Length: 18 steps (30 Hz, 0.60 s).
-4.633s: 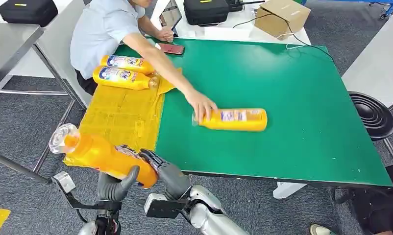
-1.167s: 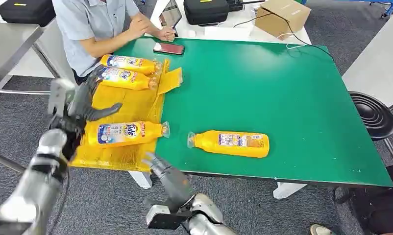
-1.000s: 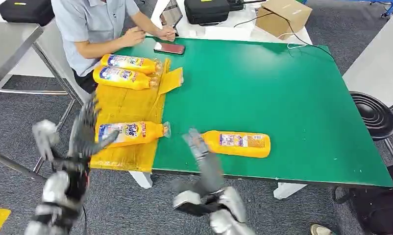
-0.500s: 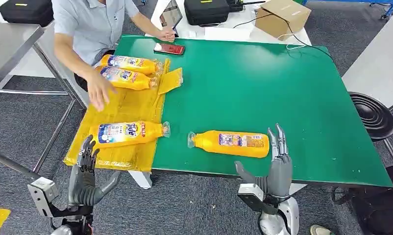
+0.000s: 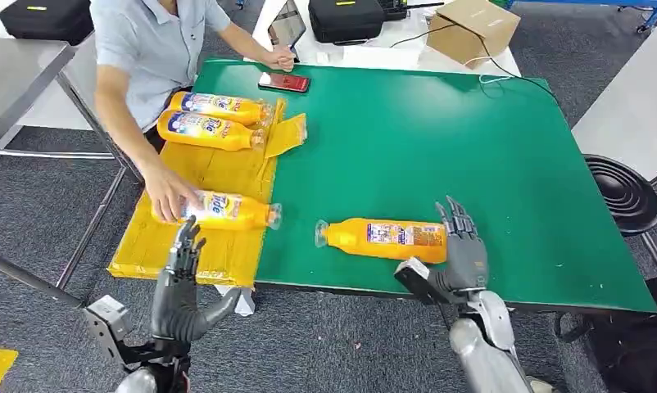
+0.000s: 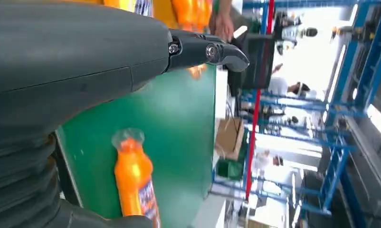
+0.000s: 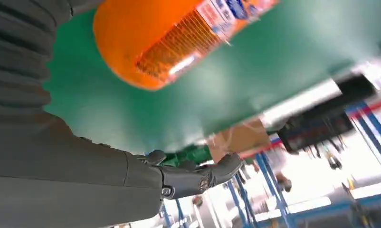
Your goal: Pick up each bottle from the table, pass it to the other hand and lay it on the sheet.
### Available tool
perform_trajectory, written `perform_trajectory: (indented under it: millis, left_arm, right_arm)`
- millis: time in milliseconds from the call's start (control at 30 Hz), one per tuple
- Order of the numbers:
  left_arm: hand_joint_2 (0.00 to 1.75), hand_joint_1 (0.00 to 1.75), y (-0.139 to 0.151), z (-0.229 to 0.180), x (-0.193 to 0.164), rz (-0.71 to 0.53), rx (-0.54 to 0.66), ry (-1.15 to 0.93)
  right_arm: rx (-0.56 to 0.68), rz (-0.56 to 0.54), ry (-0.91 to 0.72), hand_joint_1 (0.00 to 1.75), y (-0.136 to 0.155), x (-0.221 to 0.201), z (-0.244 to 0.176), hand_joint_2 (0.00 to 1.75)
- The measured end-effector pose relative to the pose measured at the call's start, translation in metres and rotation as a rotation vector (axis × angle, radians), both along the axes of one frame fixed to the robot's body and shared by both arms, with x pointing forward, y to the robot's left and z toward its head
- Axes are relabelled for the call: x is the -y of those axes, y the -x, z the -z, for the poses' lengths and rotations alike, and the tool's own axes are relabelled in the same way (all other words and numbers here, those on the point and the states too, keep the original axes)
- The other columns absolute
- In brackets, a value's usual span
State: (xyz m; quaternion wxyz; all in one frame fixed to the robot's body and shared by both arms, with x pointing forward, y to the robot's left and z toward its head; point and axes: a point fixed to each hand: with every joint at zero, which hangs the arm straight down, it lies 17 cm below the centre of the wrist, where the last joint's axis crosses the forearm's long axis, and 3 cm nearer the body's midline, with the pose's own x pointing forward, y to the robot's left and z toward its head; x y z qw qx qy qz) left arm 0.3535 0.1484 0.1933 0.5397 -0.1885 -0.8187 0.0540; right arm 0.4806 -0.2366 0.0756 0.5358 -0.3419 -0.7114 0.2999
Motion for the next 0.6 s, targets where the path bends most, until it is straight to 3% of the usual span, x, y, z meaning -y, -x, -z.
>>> perform_trajectory:
  millis: [233, 600]
  left_arm:
    - [1.75, 0.00, -0.008, -0.009, 0.016, 0.033, 0.019, 0.035]
    - [1.75, 0.00, -0.011, -0.009, 0.024, 0.055, 0.019, 0.034]
  right_arm:
    - [-0.121, -0.017, 0.128, 0.00, -0.027, 0.000, 0.029, 1.75]
    - [-0.199, -0.025, 0.185, 0.00, -0.035, 0.002, 0.047, 1.75]
